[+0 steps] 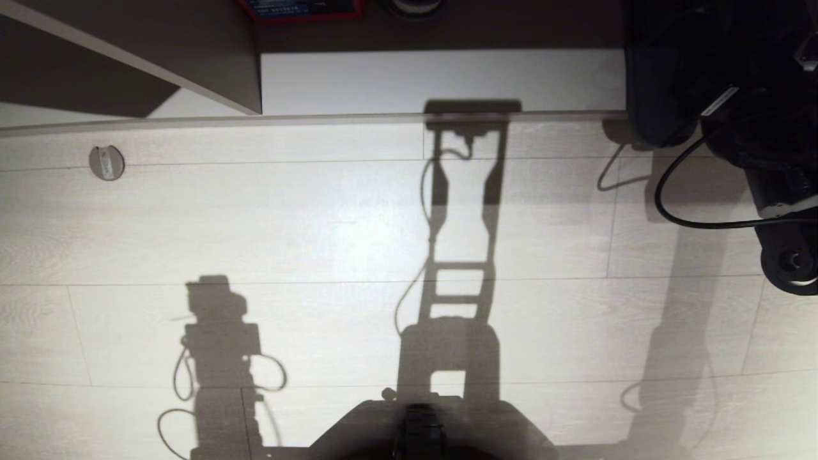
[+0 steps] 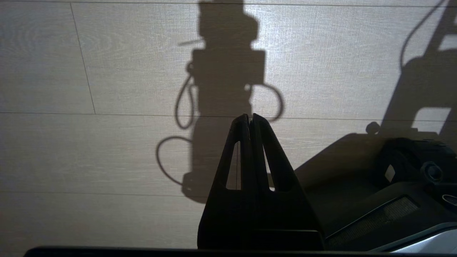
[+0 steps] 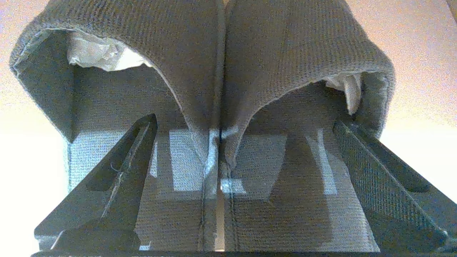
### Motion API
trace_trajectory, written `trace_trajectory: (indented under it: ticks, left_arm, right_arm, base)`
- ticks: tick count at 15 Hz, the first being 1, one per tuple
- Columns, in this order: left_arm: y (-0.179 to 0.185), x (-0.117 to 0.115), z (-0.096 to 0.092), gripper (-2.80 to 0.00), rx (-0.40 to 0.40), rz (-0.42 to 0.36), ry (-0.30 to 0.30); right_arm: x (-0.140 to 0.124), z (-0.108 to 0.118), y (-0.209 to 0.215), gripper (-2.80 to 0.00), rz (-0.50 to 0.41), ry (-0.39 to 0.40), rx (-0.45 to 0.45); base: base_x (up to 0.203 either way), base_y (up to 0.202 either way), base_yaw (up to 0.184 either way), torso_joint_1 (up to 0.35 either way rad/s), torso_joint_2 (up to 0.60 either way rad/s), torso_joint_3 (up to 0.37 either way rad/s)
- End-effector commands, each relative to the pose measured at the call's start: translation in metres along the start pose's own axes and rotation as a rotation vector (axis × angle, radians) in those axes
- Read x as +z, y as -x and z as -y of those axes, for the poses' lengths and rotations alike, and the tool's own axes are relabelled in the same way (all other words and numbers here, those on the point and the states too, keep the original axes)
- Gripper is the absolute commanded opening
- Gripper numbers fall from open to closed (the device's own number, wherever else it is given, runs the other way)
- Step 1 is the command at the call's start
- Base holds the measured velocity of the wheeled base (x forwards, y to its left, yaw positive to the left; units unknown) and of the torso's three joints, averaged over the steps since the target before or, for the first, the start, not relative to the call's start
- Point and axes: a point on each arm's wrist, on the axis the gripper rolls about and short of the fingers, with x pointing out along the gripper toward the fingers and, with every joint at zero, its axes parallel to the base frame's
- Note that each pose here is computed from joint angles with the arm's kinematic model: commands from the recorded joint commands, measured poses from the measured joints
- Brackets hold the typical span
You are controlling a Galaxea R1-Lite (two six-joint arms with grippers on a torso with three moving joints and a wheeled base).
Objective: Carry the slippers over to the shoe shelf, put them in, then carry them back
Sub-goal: Pick up the slippers in the shoe cabinet
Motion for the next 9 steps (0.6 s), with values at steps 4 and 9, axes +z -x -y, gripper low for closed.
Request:
trace_trajectory:
  ticks: [4, 9]
  left_arm:
    - [0.000, 0.000, 0.000, -2.80, 0.001, 0.000, 0.001]
    - [0.000, 0.000, 0.000, -2.80, 0.001, 0.000, 0.001]
  right_arm:
    - [-0.005, -0.001, -0.004, 0.00, 0.010, 0.000, -0.003]
    - [-0.002, -0.001, -0.012, 0.00, 0.043, 0.000, -0.003]
  base:
    - [0.000, 0.000, 0.000, 0.000, 0.00, 0.000]
    - [0.000, 0.000, 0.000, 0.000, 0.00, 0.000]
